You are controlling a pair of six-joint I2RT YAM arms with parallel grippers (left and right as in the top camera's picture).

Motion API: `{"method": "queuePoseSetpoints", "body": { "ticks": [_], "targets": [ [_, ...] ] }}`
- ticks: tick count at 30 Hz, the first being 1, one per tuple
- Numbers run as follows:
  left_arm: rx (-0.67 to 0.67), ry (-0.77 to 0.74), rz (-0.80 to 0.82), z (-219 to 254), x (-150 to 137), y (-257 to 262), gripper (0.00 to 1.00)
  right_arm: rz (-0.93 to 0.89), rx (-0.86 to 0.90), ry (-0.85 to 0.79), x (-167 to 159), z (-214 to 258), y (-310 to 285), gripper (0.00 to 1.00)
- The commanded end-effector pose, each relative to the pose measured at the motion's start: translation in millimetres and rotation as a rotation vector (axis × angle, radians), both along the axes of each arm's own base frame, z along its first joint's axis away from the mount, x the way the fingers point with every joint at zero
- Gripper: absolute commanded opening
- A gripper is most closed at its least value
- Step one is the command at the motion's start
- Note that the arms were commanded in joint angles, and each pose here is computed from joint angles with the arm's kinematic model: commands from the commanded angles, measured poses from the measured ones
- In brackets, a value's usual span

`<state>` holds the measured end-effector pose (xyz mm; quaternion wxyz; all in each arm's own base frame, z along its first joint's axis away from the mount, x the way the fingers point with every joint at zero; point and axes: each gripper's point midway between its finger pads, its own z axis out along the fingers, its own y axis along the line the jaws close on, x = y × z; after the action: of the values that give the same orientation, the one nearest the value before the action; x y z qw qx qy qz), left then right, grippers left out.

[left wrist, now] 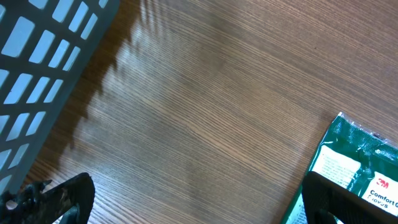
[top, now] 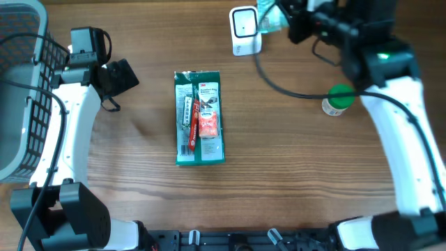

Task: Scan the item barcode
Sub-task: 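Hold the wipe pack in front of the scanner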

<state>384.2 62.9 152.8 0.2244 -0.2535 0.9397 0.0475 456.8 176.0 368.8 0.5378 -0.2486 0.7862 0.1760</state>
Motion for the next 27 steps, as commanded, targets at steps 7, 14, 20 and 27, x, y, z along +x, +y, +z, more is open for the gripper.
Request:
{"method": "queuePoseSetpoints", "body": {
  "ticks": [7,14,20,27],
  "targets": [
    [0.016,-0.014,-0.004,6.9,1.4,4.2,1.00,-0.194,-0.597,-0.233,100.8,-108.0,35.4,0.04],
    [0.016,-0.014,-0.004,6.9,1.5,4.2,1.00,-0.258,-0.727,-0.321,142.2,-159.9,38.1,0.04],
    [0.016,-0.014,-0.004,6.9,1.4,4.2,1.00,-0.226,-0.869,-0.413,157.8,-181.8,42.1,0.04],
    [0.016,-0.014,-0.004,6.9,1.4,4.2,1.00,-0.280,-0.975,-0.414,166.5,-209.8,32.2,0.04]
  ]
}}
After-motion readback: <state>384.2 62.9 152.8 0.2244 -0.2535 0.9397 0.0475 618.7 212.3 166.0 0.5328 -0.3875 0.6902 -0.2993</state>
